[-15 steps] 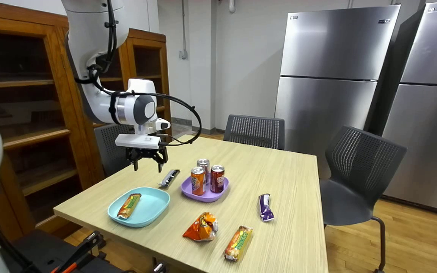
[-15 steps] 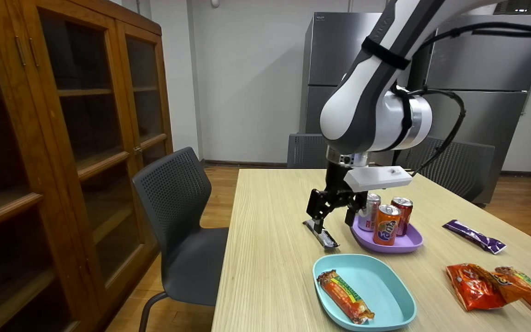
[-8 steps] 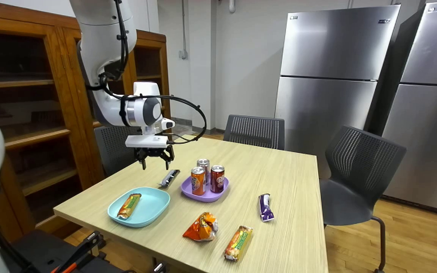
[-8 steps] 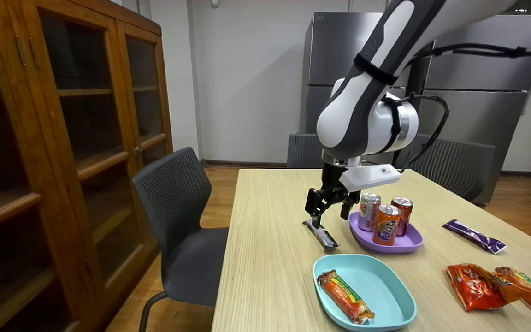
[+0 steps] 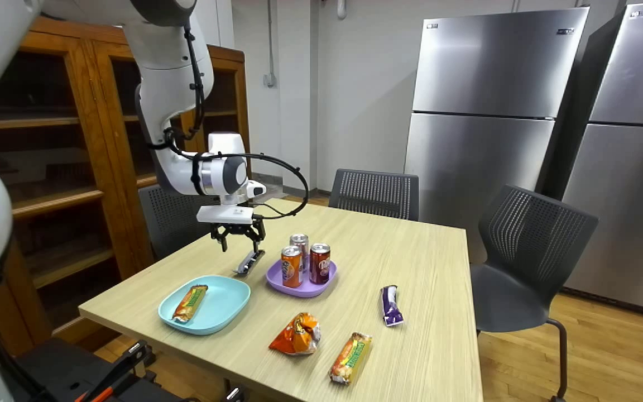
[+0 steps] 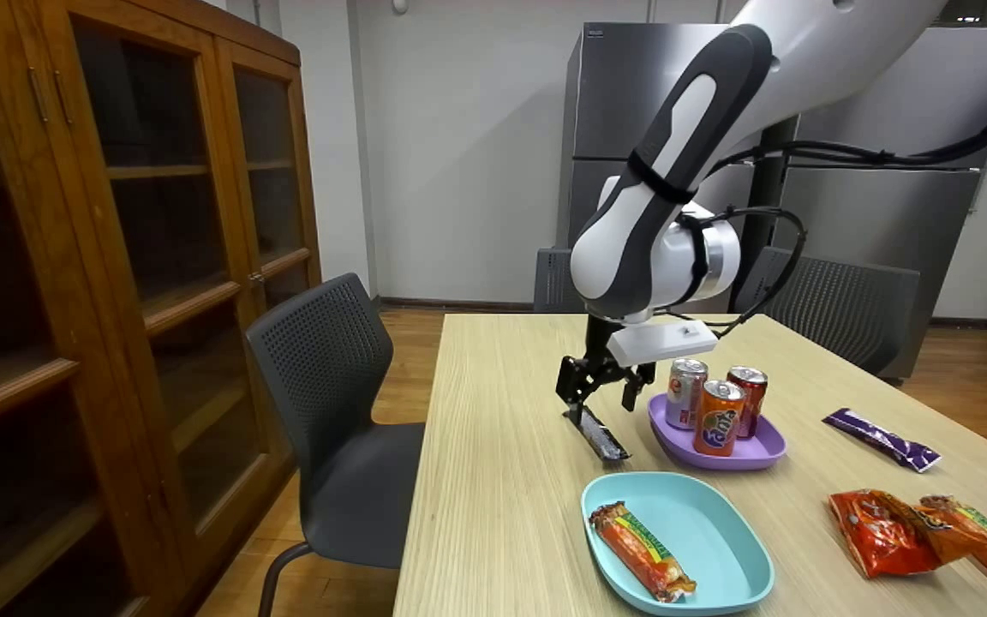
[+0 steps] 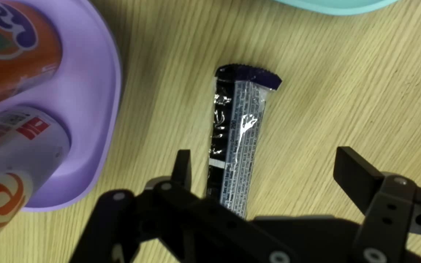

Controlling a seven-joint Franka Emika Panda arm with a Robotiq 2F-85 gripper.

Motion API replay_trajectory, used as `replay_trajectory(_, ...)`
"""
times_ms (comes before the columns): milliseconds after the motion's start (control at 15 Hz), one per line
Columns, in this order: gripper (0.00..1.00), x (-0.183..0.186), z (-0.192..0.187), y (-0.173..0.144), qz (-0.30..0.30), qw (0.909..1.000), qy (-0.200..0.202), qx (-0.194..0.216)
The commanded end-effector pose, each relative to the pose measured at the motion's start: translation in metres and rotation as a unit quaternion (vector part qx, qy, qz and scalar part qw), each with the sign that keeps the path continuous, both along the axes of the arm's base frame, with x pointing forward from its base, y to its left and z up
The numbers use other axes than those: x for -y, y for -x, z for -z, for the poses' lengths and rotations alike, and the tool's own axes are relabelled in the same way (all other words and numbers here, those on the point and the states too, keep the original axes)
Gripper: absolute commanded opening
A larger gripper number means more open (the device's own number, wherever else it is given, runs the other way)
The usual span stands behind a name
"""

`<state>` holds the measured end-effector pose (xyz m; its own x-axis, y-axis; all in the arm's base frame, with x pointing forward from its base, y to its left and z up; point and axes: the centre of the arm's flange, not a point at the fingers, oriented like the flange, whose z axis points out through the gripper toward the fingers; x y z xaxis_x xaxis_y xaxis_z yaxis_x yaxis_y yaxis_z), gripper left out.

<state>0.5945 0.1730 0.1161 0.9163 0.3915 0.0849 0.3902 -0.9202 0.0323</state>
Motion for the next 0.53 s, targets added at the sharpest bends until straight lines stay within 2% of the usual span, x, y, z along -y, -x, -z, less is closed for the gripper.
replay_trajectory(0, 1.00, -0.010, 0.013, -0.028, 0.042, 0.9990, 0.005, -0.010)
replay_trajectory(467, 1.00, -0.010, 0.028, -0.046, 0.089, 0.9950, 0.005, -0.043)
